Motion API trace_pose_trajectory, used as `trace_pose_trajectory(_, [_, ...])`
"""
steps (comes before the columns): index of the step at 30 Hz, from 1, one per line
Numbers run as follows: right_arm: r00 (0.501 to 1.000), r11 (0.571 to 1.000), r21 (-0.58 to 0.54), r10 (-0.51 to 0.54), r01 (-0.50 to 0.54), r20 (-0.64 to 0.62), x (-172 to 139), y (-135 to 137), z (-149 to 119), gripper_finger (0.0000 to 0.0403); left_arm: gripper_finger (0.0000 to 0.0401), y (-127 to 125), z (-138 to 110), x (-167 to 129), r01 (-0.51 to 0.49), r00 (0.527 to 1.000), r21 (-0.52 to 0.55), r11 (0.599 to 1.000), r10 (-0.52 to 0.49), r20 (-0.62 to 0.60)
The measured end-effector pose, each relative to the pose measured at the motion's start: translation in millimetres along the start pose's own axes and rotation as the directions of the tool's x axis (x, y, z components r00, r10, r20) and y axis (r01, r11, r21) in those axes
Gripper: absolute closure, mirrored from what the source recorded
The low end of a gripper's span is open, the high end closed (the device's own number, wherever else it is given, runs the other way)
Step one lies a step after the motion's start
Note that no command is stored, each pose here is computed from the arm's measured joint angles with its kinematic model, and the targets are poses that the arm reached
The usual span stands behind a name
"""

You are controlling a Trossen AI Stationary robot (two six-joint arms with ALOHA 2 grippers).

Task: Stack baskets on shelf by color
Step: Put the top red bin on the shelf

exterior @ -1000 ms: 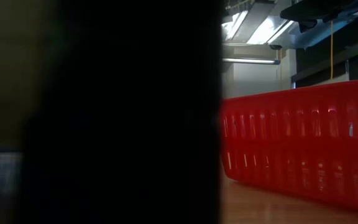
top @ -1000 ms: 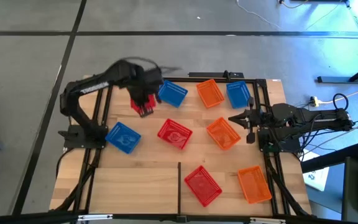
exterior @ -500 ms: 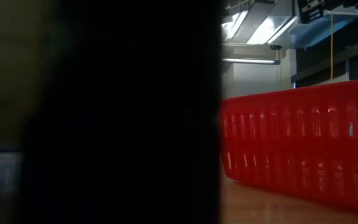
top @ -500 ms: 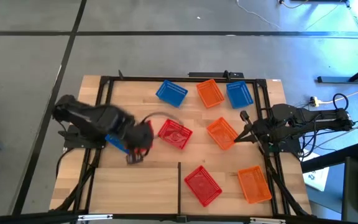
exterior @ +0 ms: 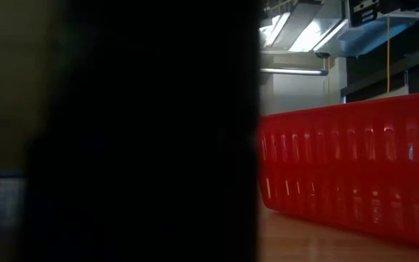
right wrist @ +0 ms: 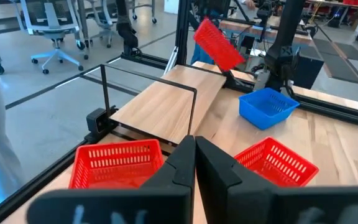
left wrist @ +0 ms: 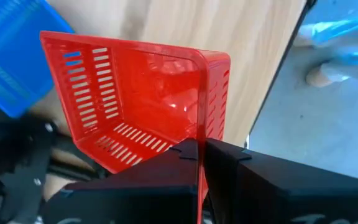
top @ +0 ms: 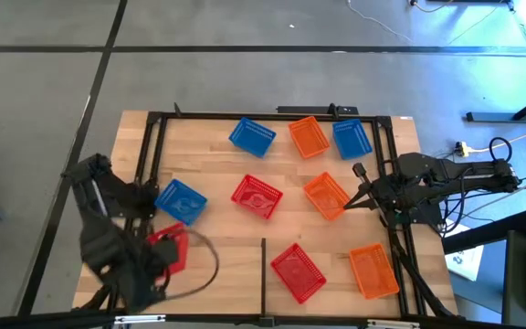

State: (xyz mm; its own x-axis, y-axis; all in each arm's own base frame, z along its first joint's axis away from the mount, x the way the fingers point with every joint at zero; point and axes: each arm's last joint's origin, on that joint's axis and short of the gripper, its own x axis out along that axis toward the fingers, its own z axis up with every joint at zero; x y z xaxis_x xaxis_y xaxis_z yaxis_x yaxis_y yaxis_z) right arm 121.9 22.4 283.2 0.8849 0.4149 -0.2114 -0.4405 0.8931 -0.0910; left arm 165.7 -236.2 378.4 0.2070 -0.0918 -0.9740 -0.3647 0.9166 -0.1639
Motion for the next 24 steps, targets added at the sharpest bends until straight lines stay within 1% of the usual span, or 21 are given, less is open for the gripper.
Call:
trace_pose_trajectory(4, [1.0, 1.0, 0.0, 0.0, 0.0, 0.0, 0.0, 0.0, 0.0, 0.0387, 0.0401, -18.9, -18.0, 17.5, -0.03, 0.999, -0.017, 0.999, 0.029, -0.019])
trace_pose_trajectory(6, [1.0, 1.0, 0.0, 0.0, 0.0, 0.0, 0.0, 0.0, 0.0, 0.0387, 0.0401, -28.4, -24.9, 25.1, -0.017, 1.0, -0.028, 0.999, 0.016, -0.019])
trace_pose_trajectory(10, [1.0, 1.0, 0.0, -0.001, 0.001, 0.0, 0.0, 0.0, 0.0, 0.0387, 0.0401, -48.9, -35.4, 43.0, 0.024, 0.999, -0.012, 1.0, -0.024, -0.04])
trace_pose_trajectory(12, [1.0, 1.0, 0.001, -0.009, 0.009, -0.001, 0.0, -0.3, 0.0, 0.0387, 0.0401, -55.1, -40.4, 53.4, 0.003, 0.997, 0.0, 1.0, -0.003, -0.075])
trace_pose_trajectory(16, [1.0, 1.0, 0.002, -0.015, 0.015, -0.002, 0.0, -0.4, 0.0, 0.0387, 0.0401, -64.2, -44.7, 77.6, -0.073, 0.989, 0.028, 0.997, 0.075, -0.128])
trace_pose_trajectory(20, [1.0, 1.0, 0.003, -0.015, 0.015, -0.002, 0.0, -0.5, 0.0, 0.0387, 0.0401, -70.3, -47.7, 93.5, -0.108, 0.978, 0.039, 0.993, 0.114, -0.174])
trace_pose_trajectory(24, [1.0, 1.0, 0.003, -0.015, 0.015, -0.002, 0.0, -0.4, 0.0, 0.0387, 0.0401, -74.7, -49.3, 106.4, -0.136, 0.973, 0.065, 0.989, 0.146, -0.18])
